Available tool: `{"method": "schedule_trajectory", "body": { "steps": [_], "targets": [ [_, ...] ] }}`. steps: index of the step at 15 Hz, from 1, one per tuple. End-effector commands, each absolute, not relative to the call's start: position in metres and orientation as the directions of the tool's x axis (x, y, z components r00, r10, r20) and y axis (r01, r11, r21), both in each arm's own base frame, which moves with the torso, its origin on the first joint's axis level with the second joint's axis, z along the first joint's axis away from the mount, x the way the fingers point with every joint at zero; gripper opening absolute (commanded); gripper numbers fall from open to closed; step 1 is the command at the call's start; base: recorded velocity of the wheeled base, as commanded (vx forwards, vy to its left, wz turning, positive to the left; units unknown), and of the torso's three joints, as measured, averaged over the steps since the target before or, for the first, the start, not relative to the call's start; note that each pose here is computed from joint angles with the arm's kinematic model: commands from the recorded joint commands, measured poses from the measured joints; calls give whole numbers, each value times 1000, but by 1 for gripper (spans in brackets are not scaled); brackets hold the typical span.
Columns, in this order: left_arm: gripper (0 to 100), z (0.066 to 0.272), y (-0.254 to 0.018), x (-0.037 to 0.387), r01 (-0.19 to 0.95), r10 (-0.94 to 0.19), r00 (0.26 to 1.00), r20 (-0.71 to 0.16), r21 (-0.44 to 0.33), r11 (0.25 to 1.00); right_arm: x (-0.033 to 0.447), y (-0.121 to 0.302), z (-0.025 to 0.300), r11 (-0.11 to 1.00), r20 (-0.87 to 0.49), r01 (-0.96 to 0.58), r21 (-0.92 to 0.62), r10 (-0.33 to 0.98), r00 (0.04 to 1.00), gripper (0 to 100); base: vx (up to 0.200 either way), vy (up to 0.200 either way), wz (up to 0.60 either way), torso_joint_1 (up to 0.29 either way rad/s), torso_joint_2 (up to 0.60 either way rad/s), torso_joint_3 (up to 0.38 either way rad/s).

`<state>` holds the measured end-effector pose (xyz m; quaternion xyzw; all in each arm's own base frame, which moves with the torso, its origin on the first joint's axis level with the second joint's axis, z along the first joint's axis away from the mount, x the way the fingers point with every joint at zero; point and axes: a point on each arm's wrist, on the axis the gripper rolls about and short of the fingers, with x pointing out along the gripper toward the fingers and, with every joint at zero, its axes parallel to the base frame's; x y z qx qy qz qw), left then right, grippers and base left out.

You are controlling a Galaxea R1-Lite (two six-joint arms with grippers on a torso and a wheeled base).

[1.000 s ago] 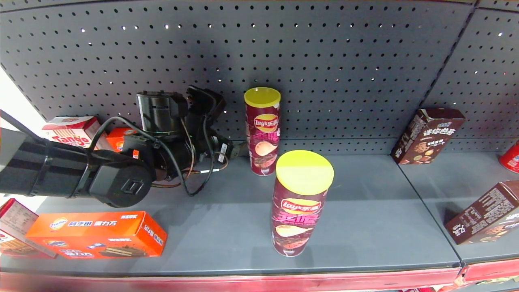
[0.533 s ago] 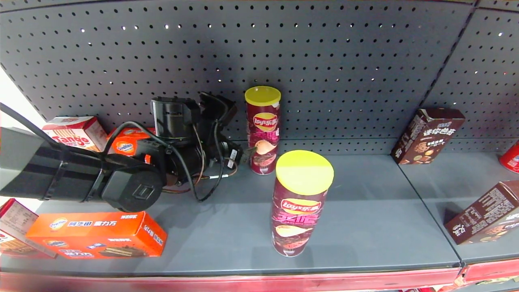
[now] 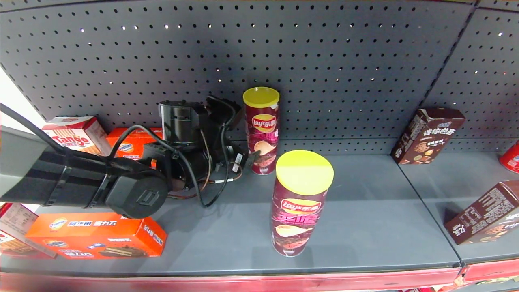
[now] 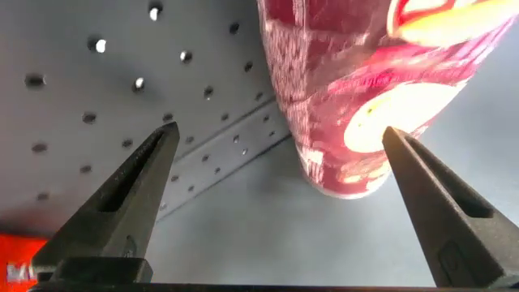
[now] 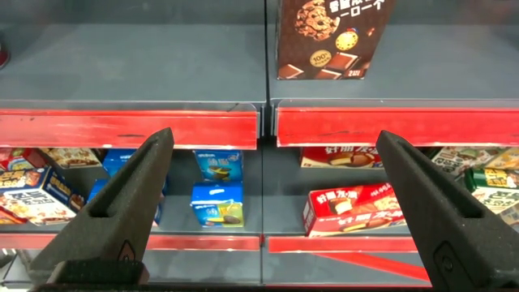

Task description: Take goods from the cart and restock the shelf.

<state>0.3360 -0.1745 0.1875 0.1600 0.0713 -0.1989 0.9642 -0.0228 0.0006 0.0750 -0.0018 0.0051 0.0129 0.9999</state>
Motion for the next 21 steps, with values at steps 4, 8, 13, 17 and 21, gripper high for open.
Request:
{"method": "schedule_trajectory", "body": {
  "steps": [4, 8, 13, 17, 21],
  "targets": [
    [100, 182, -164, 328, 337, -282, 937, -208, 318, 886, -23, 1, 75, 1000, -12, -26, -4, 26, 1000, 100, 0, 0, 0, 0, 0, 0],
    [100, 180, -161, 329, 298, -238, 948, -211, 327, 897, -23, 1, 75, 1000, -11, -26, -4, 26, 1000, 100, 0, 0, 0, 0, 0, 0],
    [100, 170, -161, 335, 294, -223, 946, -237, 331, 896, -23, 1, 75, 1000, -12, -26, -4, 26, 1000, 100, 0, 0, 0, 0, 0, 0],
    [100, 156, -170, 341, 314, -234, 935, -266, 320, 894, -23, 1, 75, 1000, -11, -26, -4, 26, 1000, 100, 0, 0, 0, 0, 0, 0],
    [100, 156, -180, 340, 320, -246, 933, -262, 289, 902, -23, 1, 75, 1000, -12, -26, -4, 26, 1000, 100, 0, 0, 0, 0, 0, 0]
  ]
}}
